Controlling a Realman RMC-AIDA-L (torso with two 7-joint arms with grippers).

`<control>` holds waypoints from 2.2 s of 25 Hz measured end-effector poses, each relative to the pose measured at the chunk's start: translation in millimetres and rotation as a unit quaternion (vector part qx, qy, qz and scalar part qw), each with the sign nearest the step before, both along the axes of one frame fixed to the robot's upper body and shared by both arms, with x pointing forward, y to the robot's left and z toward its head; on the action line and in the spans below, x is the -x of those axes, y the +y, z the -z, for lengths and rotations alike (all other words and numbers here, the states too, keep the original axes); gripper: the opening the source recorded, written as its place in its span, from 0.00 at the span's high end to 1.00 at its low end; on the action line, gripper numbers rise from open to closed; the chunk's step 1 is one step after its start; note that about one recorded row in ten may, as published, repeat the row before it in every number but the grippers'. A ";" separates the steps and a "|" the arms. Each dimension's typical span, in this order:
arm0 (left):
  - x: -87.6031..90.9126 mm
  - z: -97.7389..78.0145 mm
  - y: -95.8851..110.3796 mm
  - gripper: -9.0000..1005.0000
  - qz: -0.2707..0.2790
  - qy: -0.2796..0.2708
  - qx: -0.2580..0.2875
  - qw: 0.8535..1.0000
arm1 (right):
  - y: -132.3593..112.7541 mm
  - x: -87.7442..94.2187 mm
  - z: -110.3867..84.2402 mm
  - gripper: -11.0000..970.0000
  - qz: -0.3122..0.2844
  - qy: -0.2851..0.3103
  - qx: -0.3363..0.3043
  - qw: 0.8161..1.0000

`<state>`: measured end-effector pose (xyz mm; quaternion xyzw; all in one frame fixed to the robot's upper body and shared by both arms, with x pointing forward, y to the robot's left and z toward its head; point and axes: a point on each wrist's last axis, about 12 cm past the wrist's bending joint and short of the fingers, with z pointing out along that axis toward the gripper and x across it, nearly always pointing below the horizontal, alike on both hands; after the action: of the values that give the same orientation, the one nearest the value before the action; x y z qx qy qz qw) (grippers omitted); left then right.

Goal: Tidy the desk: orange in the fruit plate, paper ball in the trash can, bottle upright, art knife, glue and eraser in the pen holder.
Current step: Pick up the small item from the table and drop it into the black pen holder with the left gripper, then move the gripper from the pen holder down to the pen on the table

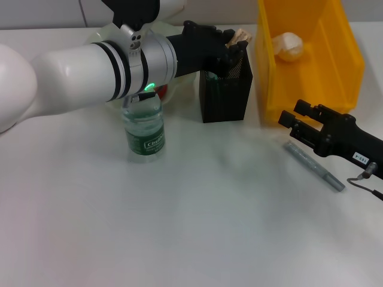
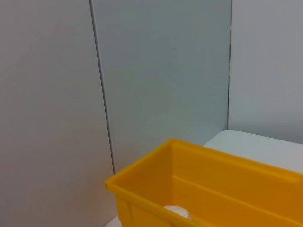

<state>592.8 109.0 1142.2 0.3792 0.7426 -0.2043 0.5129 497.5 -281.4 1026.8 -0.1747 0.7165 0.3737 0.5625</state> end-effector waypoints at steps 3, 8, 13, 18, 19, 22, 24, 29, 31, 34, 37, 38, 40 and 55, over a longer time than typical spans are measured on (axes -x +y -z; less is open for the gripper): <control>-0.4 0.5 0.4 0.72 -0.001 0.001 0.000 1.000 | -0.1 -0.1 -0.1 0.42 0.001 0.000 0.000 1.000; -0.8 1.5 1.4 0.64 -0.003 0.003 -0.001 1.000 | 0.0 -0.9 -0.6 0.42 0.001 -0.001 -0.001 1.000; -0.7 2.4 1.9 0.55 -0.004 0.004 -0.001 1.000 | 1.2 -2.0 -0.9 0.42 -0.001 -0.001 0.000 1.000; 6.0 -7.6 1.9 0.53 0.003 -0.006 0.014 1.000 | 0.7 -2.2 -1.1 0.42 0.000 -0.002 0.000 1.000; 9.1 -11.9 2.3 0.53 0.006 -0.011 0.019 1.000 | 0.6 -2.2 -1.1 0.42 0.001 -0.002 0.000 1.000; 23.7 -30.0 5.3 0.53 0.016 -0.040 0.037 0.998 | -0.2 -2.2 -1.3 0.42 0.001 -0.002 -0.001 1.000; 35.7 -43.5 8.9 0.53 0.021 -0.065 0.049 0.996 | -0.3 -2.2 -1.3 0.42 0.002 -0.002 -0.001 1.000; 62.3 -59.9 19.8 0.53 0.018 -0.097 0.080 0.992 | 0.4 -3.3 -1.7 0.42 0.001 -0.003 0.000 1.000; 69.8 -59.1 24.1 0.53 0.024 -0.099 0.088 0.991 | 0.5 -3.5 -1.9 0.42 0.000 -0.003 0.000 1.000; 76.5 -58.3 34.8 0.53 0.037 -0.090 0.109 0.989 | 0.9 -3.8 -2.2 0.42 -0.001 -0.004 0.000 1.000; 79.1 -59.1 50.2 0.53 0.065 -0.072 0.130 0.987 | 1.4 -3.8 -2.2 0.42 -0.003 -0.004 0.000 1.000; 79.7 -58.9 55.5 0.53 0.075 -0.065 0.138 0.985 | 1.6 -3.8 -2.2 0.42 -0.003 -0.004 0.000 1.000; 79.8 -58.4 61.4 0.53 0.081 -0.059 0.144 0.984 | 1.7 -3.7 -2.3 0.42 -0.004 -0.004 0.000 1.000; 109.9 25.6 172.7 0.51 0.172 -0.062 0.341 0.922 | 2.2 -2.2 -1.7 0.42 -0.007 -0.001 -0.003 1.000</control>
<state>482.9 281.7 1116.6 0.3154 0.5183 -0.5061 0.6130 499.7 -279.2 1028.6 -0.1785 0.7140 0.3794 0.5608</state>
